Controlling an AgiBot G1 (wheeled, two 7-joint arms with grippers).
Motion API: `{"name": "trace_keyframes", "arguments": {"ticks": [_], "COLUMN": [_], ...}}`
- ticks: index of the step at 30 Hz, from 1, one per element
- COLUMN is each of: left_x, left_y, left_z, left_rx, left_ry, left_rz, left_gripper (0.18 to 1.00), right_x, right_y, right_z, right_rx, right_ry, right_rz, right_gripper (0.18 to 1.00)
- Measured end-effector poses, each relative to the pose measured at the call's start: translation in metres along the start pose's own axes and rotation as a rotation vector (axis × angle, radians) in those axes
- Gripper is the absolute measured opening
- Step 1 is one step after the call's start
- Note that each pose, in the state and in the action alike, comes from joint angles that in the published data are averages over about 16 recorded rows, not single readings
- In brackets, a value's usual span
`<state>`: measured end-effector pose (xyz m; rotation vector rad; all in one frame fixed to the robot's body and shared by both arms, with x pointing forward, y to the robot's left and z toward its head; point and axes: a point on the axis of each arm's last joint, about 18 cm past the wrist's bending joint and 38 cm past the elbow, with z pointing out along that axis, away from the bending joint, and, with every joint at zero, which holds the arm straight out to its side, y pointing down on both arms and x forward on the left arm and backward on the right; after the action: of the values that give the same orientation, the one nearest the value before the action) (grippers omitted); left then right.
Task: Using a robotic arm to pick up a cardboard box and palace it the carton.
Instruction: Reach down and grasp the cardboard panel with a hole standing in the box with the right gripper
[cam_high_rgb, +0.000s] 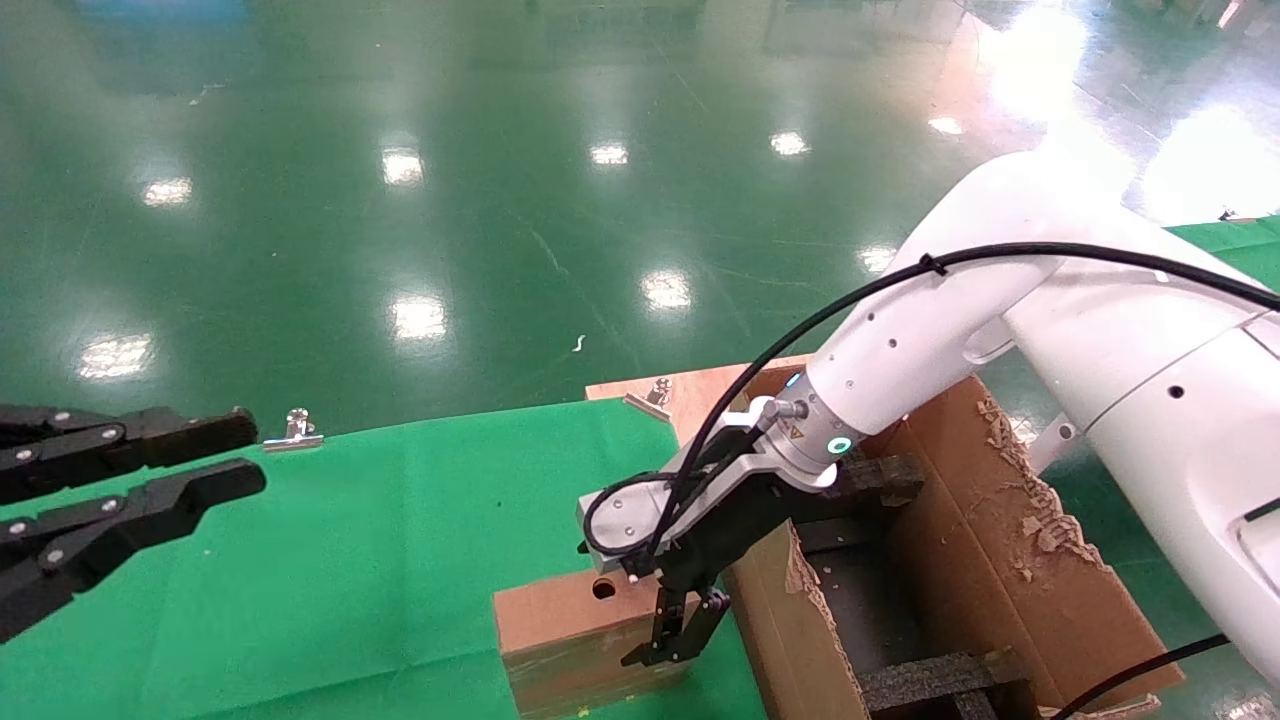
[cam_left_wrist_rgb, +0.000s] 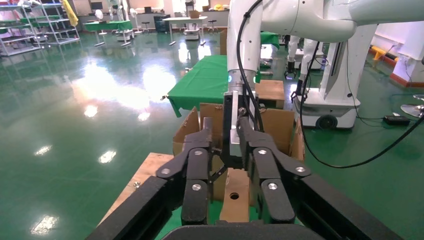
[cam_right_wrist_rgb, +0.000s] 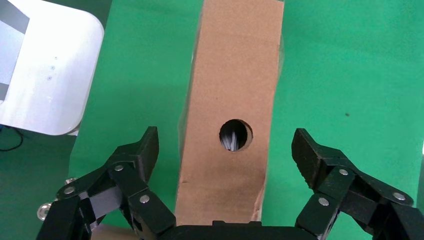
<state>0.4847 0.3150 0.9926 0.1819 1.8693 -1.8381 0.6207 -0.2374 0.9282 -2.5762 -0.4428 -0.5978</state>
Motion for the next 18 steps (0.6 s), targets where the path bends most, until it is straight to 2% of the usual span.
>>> {"name": "trace_keyframes", "arguments": {"ticks": [7, 13, 18], "left_x": [0.0000, 0.0000, 0.0000], "left_y": [0.0000, 0.0000, 0.0000], "left_z": [0.0000, 0.0000, 0.0000], "left_rx": [0.000, 0.000, 0.000], "left_ry": [0.000, 0.000, 0.000], "left_rz": [0.000, 0.000, 0.000], "left_gripper": [0.367, 0.491, 0.608], "right_x": [-0.0002, -0.0003, -0.0004], "right_y": [0.0001, 0.0003, 0.0004], "right_z": [-0.0003, -0.0004, -0.0005], "right_rx": [0.002, 0.003, 0.004], "right_ry": [0.003, 0.004, 0.005], "right_rz": [0.000, 0.000, 0.001], "right_gripper": [0.932, 0.851, 0.748]}}
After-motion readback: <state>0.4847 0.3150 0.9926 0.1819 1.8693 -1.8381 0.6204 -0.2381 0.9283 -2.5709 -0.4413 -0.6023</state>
